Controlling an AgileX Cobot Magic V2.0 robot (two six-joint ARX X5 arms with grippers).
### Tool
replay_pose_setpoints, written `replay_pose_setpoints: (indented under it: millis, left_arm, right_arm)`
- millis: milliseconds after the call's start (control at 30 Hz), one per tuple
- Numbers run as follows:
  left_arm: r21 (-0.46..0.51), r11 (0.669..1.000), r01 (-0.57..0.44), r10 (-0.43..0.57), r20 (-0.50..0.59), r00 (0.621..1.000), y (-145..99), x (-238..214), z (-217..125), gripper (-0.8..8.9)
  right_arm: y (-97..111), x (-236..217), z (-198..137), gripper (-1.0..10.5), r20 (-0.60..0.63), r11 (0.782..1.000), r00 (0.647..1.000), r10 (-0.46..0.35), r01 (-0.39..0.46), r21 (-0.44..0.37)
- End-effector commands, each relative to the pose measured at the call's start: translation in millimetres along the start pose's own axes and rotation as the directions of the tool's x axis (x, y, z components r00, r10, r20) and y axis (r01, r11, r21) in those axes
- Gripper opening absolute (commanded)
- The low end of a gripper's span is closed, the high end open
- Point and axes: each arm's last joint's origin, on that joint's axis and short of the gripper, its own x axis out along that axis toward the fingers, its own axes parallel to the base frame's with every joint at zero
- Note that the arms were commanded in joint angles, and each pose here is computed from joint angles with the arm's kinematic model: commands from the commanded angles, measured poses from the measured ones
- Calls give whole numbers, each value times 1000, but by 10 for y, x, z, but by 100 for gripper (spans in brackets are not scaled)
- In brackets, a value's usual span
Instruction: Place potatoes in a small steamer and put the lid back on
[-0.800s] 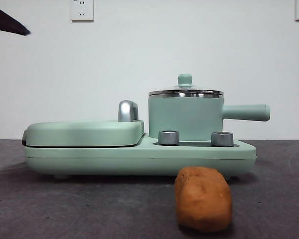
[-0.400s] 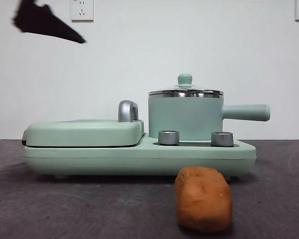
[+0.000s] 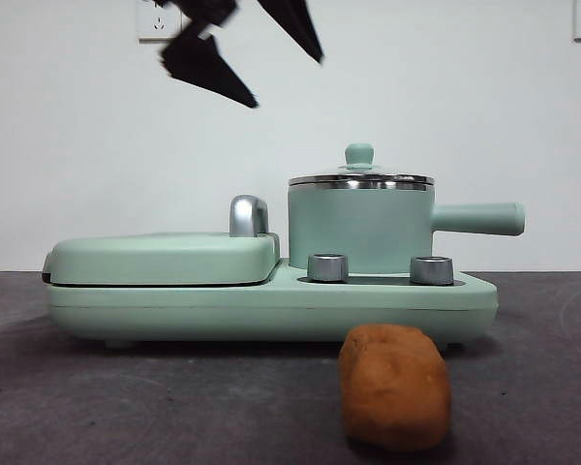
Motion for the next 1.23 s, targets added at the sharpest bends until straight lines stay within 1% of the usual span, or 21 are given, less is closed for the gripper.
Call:
replay_pose_setpoints:
  millis: [33,167,267,633,800,867,967,1200,1233]
  left_arm:
    - [81,997,9,-13,48,999,-30,231,123,529]
    - [157,986,-53,40,83,996,-53,499,160,529]
    - [186,981,-61,43,101,994,-72,674,138,529]
    - [199,979,-41,17,121,992,-90,1116,20,520]
    - [200,979,-38,15,113,993,-93,1148,1,429]
    - [203,979,-36,12,120,993,-108,1151,7,424]
    - [200,979,-34,13,106,994,-108,1153,-7,335]
    - [204,979,-31,12,95,995,-117,1164,-22,326]
    - [205,978,-31,12,95,995,-117,1164,-22,301]
  right_arm:
    - [23,-23,40,547,17,1000,1000,6,-5,-22]
    - [23,-23,41,547,18,1000,1000,6,-6,-22]
    - [24,-23,48,547,25,1000,1000,7,-7,-26]
    - [27,-24,70,547,44,999,999,10,-8,-36]
    - [27,-24,70,547,44,999,999,10,-8,-36]
    - [27,-24,70,547,44,999,999,10,-8,-36]
    - [26,-24,70,547,44,999,999,9,-8,-36]
    - [27,-24,70,547,44,1000,999,10,-9,-29]
    - [26,-24,70,547,44,1000,999,9,-8,-29]
